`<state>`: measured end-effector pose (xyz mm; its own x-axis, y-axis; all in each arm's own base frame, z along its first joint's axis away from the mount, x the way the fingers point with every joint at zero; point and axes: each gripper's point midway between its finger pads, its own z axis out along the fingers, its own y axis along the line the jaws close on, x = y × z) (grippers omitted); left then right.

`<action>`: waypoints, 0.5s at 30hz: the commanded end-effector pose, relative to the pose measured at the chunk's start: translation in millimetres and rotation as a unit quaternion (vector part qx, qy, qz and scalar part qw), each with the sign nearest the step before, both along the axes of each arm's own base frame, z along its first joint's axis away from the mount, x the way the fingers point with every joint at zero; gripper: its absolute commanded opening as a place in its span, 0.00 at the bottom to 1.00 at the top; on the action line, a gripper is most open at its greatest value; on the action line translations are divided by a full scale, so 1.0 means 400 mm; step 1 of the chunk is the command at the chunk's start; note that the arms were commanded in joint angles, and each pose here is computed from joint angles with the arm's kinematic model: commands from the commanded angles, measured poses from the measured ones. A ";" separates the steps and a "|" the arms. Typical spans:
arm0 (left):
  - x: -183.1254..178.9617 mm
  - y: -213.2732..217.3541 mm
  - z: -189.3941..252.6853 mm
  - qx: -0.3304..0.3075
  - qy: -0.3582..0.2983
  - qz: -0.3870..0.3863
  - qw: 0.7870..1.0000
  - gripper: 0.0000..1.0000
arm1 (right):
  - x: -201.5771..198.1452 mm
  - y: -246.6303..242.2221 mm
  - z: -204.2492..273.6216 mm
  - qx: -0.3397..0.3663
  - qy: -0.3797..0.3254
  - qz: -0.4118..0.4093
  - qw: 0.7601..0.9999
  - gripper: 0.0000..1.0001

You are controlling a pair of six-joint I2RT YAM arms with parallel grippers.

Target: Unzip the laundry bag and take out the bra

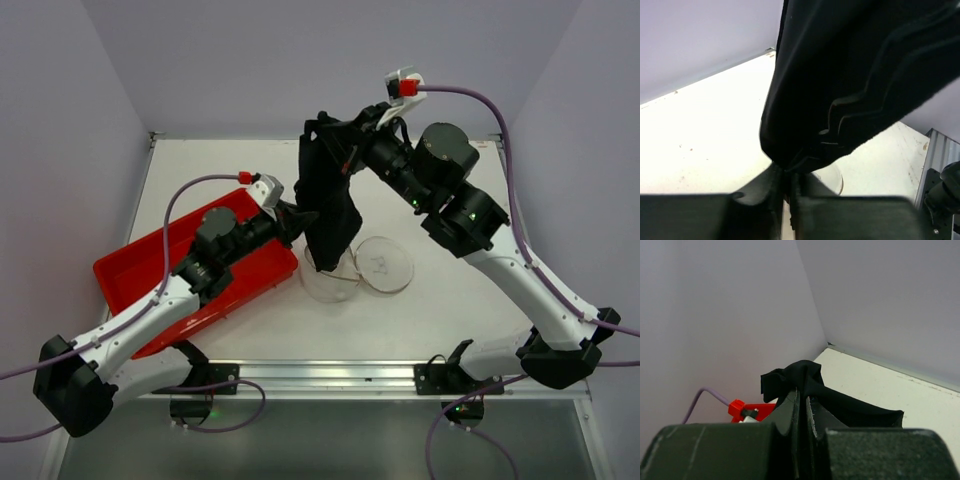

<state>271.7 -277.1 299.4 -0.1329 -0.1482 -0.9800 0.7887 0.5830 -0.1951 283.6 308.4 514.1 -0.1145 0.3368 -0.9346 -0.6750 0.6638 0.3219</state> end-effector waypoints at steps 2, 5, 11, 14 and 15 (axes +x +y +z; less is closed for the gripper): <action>-0.035 0.028 0.104 -0.042 -0.051 0.000 0.998 0.00 | 0.008 -0.032 0.052 0.032 -0.006 -0.027 0.999 0.00; -0.069 0.030 0.142 -0.041 -0.061 -0.023 0.997 0.00 | 0.041 -0.015 -0.017 -0.010 0.022 -0.041 0.999 0.00; -0.139 0.057 0.241 -0.057 -0.098 -0.048 0.992 0.00 | 0.083 0.019 -0.154 -0.083 0.066 -0.030 0.994 0.07; -0.165 0.062 0.256 -0.054 -0.106 -0.063 0.991 0.00 | 0.093 0.044 -0.212 -0.123 0.089 -0.008 0.988 0.15; -0.175 0.059 0.261 -0.055 -0.107 -0.073 0.990 0.00 | 0.091 0.050 -0.239 -0.139 0.103 0.001 0.985 0.17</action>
